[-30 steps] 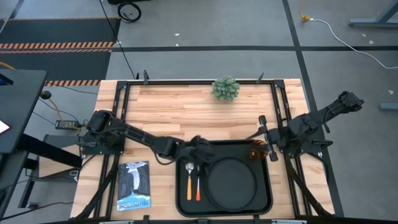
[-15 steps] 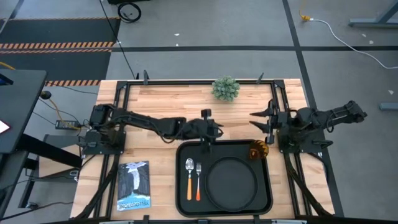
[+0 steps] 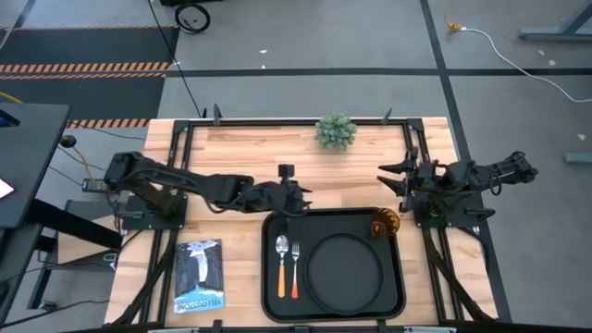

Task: Pick and place plate/cup/fork/spoon on tray
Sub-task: Return to Home Position

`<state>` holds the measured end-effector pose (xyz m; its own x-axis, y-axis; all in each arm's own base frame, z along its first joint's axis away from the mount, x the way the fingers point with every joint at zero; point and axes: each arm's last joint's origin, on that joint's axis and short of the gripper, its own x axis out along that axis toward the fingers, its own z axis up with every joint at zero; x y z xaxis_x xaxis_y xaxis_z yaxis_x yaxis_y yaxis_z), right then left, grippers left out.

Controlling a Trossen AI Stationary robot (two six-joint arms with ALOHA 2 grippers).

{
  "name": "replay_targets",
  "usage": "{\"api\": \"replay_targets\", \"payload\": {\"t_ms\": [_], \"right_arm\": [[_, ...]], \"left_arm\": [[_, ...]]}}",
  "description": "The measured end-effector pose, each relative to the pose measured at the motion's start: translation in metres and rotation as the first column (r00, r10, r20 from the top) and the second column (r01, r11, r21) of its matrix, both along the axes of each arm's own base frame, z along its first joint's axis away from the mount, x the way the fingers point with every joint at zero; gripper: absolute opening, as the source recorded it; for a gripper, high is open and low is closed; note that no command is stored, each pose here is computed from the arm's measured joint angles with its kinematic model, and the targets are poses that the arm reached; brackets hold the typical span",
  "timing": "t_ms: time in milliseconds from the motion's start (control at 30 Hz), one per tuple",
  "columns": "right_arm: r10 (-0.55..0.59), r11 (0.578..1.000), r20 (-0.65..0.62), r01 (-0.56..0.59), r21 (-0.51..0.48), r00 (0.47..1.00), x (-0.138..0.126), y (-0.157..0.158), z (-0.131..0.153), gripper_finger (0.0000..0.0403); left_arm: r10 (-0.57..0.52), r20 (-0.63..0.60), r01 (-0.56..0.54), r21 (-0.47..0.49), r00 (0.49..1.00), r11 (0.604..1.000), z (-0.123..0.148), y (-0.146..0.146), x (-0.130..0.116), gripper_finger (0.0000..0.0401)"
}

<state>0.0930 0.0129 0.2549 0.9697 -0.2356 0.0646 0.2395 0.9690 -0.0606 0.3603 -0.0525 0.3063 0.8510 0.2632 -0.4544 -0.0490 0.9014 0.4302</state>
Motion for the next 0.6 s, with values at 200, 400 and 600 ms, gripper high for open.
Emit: {"api": "replay_targets", "payload": {"t_ms": [200,400,600], "right_arm": [[0.04,0.999,0.077,-0.042,0.029,0.996,0.003,0.002,-0.023,0.0145],[0.061,0.994,0.151,-0.073,0.076,0.987,0.006,0.003,-0.052,0.0144],[0.021,0.993,0.19,-0.042,0.109,0.982,0.004,0.002,-0.064,0.0138]], "left_arm": [[-0.043,-0.066,0.038,-0.065,0.997,0.997,-0.021,0.0,-0.032,0.0128],[-0.055,-0.019,0.051,-0.158,0.998,0.986,-0.036,0.001,-0.067,0.0104],[-0.053,0.085,0.07,-0.207,0.995,0.976,-0.043,0.005,-0.108,0.0079]]}}
